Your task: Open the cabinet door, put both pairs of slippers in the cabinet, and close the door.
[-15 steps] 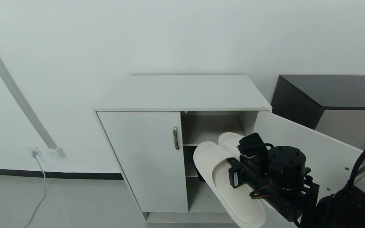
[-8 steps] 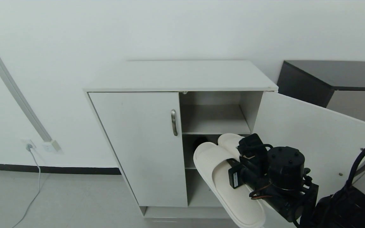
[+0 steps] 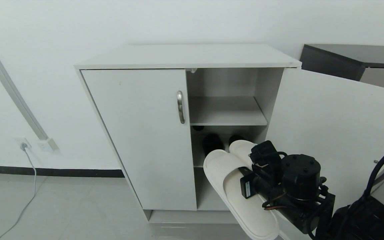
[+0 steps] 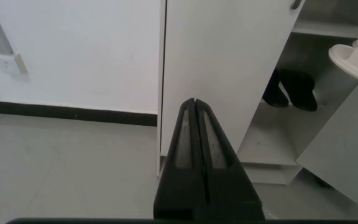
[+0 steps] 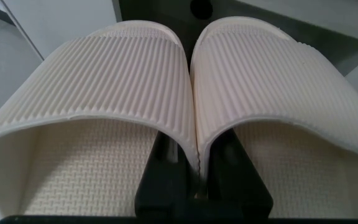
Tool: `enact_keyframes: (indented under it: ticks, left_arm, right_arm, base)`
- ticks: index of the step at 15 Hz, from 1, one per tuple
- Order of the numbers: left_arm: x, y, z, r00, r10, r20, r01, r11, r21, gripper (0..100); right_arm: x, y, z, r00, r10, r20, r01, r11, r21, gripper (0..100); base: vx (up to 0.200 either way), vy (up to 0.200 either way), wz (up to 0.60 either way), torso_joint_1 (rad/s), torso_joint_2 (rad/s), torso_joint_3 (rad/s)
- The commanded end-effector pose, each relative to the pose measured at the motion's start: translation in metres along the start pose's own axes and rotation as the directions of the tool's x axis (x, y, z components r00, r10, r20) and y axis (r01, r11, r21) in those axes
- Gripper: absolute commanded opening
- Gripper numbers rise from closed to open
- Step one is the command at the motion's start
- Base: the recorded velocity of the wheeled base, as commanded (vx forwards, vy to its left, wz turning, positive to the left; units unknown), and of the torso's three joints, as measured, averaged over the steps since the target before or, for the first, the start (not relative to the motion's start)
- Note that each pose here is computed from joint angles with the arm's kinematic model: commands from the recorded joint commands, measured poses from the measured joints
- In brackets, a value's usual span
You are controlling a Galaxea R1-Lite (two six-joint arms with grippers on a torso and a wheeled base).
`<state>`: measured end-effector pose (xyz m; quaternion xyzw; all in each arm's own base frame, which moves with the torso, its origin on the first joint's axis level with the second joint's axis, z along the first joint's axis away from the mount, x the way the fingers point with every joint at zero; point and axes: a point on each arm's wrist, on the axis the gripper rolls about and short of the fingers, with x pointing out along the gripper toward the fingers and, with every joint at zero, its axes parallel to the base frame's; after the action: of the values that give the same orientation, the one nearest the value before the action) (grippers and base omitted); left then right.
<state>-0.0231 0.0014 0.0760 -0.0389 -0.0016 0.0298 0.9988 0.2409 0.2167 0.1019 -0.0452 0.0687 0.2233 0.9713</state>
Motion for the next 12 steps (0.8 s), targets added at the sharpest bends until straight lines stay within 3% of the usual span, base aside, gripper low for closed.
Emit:
enact_keyframes:
  ticks: [1,6,12]
  left_arm:
    - [0.0001,0.0000,0.0000,1.000,0.000,-0.001,0.000,1.000,0.000,0]
    - [0.0001,0.0000,0.0000,1.000,0.000,-0.001,0.000,1.000,0.000,0]
    - [0.0001,0.0000,0.0000,1.000,0.000,-0.001,0.000,1.000,0.001,0]
  right_arm:
    - [-0.0002,0.0010,-0.0007,1.000,0.003,-0.002,-0.003,1.000,-0.001,0]
    - [0.0009,0.0013,-0.0024,1.000,0.003,-0.004,-0.003,1.000,-0.001,0]
    - [0.0023,0.0007,-0.0060,1.000,-0.002,0.001,0.002,1.000,-0.017,0]
  base:
    - [0.000,0.000,0.00,-0.076,0.44,0.373]
    - [0.000,0.000,0.00,-0.023,0.37,0.348]
    - [0.000,0.000,0.00,-0.001,0.03,0.028]
